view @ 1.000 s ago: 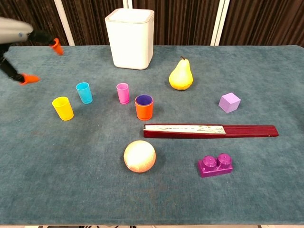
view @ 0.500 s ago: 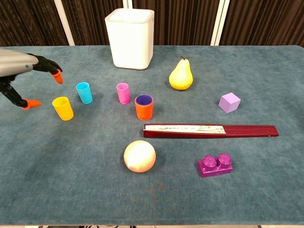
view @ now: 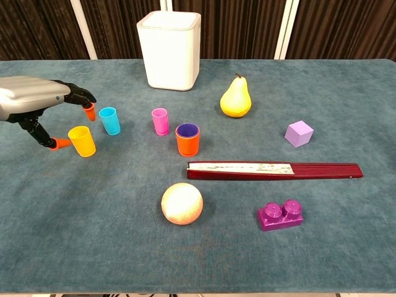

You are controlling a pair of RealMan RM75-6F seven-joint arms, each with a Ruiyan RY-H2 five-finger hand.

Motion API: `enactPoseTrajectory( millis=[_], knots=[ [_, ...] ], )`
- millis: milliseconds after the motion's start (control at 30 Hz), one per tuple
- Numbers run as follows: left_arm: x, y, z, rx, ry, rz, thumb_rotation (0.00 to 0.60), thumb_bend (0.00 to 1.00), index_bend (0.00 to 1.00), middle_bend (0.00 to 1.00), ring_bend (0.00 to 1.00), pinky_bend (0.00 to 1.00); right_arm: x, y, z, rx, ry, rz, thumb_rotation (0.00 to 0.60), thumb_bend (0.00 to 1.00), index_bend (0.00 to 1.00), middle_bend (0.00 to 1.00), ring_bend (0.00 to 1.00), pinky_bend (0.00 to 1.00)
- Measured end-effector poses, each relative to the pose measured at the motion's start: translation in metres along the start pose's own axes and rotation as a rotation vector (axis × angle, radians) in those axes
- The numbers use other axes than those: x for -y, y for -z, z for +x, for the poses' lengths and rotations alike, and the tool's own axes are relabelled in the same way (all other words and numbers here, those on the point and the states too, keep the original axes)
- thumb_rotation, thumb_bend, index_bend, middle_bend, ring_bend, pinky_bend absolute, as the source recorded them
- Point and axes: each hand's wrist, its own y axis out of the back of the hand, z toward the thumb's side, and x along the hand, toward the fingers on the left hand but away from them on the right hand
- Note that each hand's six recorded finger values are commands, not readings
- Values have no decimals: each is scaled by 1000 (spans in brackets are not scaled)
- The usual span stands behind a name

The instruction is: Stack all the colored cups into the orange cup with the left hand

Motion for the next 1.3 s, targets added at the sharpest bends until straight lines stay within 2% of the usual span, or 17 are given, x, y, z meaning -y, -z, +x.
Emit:
enactPoseTrajectory(
  millis=[200, 1300],
  knots=[
    [2, -1, 3, -7, -8, 28, 600, 297, 330, 79, 0, 0, 0, 0, 0, 0, 1, -1, 600, 430, 36, 0, 63, 0],
    [9, 7, 16, -55, -17, 43, 600, 300, 402, 82, 0, 0, 2, 0, -1, 7, 2, 3, 600, 430, 36, 0, 63, 0]
  ],
)
